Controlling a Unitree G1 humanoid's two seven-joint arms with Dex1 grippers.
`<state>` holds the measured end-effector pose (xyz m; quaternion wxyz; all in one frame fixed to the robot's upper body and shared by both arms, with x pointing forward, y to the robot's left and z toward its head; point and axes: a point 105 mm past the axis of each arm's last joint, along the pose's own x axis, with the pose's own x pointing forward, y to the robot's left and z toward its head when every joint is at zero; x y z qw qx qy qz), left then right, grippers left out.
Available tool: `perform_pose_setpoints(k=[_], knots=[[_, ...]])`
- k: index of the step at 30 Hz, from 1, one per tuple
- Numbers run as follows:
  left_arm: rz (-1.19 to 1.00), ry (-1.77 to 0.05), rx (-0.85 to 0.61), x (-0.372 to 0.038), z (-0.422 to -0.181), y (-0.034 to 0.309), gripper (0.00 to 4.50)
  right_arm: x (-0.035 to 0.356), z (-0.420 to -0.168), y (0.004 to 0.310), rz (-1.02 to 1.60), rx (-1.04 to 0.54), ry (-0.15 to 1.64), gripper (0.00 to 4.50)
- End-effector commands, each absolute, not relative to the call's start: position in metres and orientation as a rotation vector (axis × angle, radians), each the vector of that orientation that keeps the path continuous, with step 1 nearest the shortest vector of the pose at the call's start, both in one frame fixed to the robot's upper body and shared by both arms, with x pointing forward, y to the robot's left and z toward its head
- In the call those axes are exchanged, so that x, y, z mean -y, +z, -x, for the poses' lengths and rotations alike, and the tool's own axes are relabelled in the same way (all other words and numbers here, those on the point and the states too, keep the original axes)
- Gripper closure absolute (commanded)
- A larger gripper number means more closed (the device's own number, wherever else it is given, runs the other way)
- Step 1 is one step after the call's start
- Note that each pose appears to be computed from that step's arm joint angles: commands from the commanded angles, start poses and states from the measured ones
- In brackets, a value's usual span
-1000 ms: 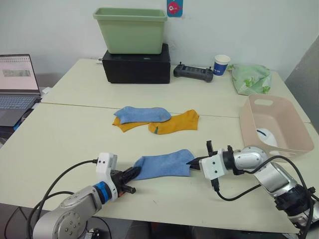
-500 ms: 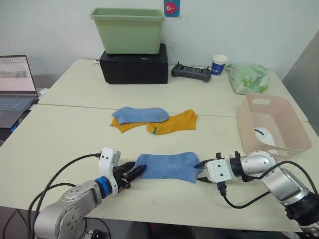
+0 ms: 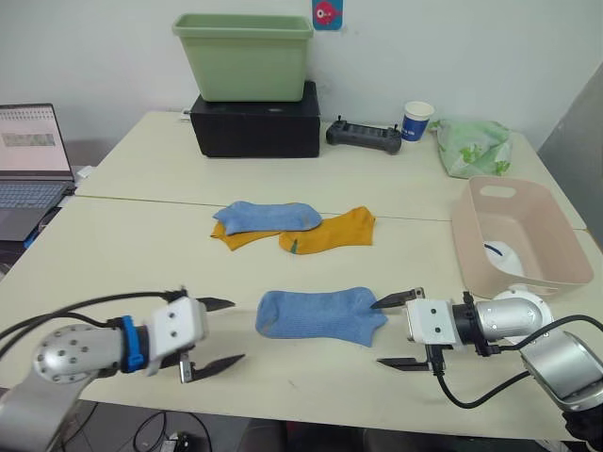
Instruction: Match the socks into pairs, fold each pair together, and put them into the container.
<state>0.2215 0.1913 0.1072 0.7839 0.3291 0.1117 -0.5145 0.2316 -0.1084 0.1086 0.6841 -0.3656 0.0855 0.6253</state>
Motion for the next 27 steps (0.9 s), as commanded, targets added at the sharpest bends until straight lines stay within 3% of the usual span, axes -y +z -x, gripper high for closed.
perform_pose_setpoints(k=[1, 7, 10, 22, 24, 27], knots=[[-0.853, -1.112, -0.145, -0.184, -0.24, 0.102, 0.0, 0.099, -0.227, 0.119, 0.836, -0.133, 1.403, 0.03], [-0.952, -1.127, -0.117, -0.179, -0.262, 0.079, 0.0, 0.097, -0.219, 0.117, 0.895, -0.1, 1.378, 0.03], [-0.959, -1.141, -0.115, -0.177, -0.265, 0.074, 0.61, 0.1, -0.221, 0.112, 0.93, -0.092, 1.351, 0.0], [-0.932, -1.184, -0.083, -0.172, -0.262, 0.081, 4.49, 0.094, -0.248, 0.082, 1.064, -0.019, 1.321, 0.0], [-0.93, -1.185, -0.077, -0.171, -0.262, 0.082, 4.49, 0.091, -0.25, 0.079, 1.059, -0.012, 1.322, 0.0], [-0.93, -1.186, -0.064, -0.171, -0.262, 0.084, 4.5, 0.087, -0.249, 0.076, 1.049, -0.008, 1.346, 0.95]])
